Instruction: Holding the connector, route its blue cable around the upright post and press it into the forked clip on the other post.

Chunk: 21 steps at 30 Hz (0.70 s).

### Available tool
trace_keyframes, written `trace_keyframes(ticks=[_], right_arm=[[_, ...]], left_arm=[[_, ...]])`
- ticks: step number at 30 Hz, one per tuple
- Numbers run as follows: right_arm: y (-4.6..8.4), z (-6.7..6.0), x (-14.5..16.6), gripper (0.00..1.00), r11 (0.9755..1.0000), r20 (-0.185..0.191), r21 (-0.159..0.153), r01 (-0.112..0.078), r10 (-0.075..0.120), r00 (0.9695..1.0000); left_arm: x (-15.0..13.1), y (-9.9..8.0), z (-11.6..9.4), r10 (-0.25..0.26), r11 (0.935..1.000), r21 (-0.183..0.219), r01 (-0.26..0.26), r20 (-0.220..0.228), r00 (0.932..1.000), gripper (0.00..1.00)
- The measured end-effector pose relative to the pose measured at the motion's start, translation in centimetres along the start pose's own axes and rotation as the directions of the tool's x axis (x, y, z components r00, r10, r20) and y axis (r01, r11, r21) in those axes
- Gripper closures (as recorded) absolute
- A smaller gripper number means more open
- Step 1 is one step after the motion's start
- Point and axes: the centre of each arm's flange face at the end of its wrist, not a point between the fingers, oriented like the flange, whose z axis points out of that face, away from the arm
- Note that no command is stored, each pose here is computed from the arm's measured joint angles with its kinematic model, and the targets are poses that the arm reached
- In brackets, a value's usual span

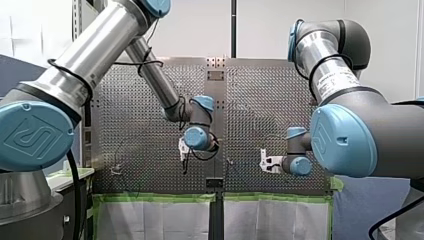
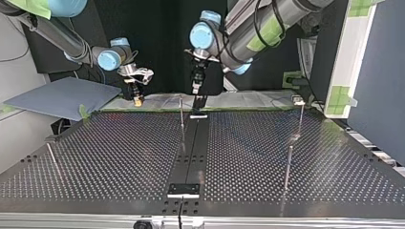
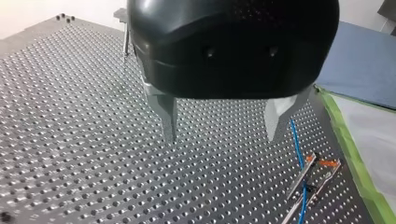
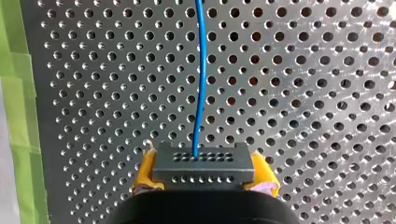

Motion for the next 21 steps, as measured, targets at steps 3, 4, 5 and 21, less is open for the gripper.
trace_keyframes(ticks=[3,4,5,21], right_arm=[[0.0,0.0,0.0,0.98,1.0,0.0,0.0,0.0,0.0,1.0],[0.0,0.0,0.0,0.98,1.0,0.0,0.0,0.0,0.0,1.0],[0.0,0.0,0.0,0.98,1.0,0.001,0.0,0.0,0.0,1.0],[0.1,-0.1,-0.2,0.98,1.0,0.012,-0.006,0.003,-0.003,0.9999]], left_arm=[[-0.5,0.2,-1.0,0.001,1.0,0.0,-0.001,0.0,1.0,0.07],[-0.6,0.3,-1.3,0.0,1.0,0.0,0.0,0.0,1.0,0.07],[-0.7,0.4,-1.6,0.0,1.0,0.0,0.0,0.0,1.0,0.07],[-2.8,2.2,-7.3,-0.014,0.9999,-0.001,0.014,-0.008,0.9999,0.07]])
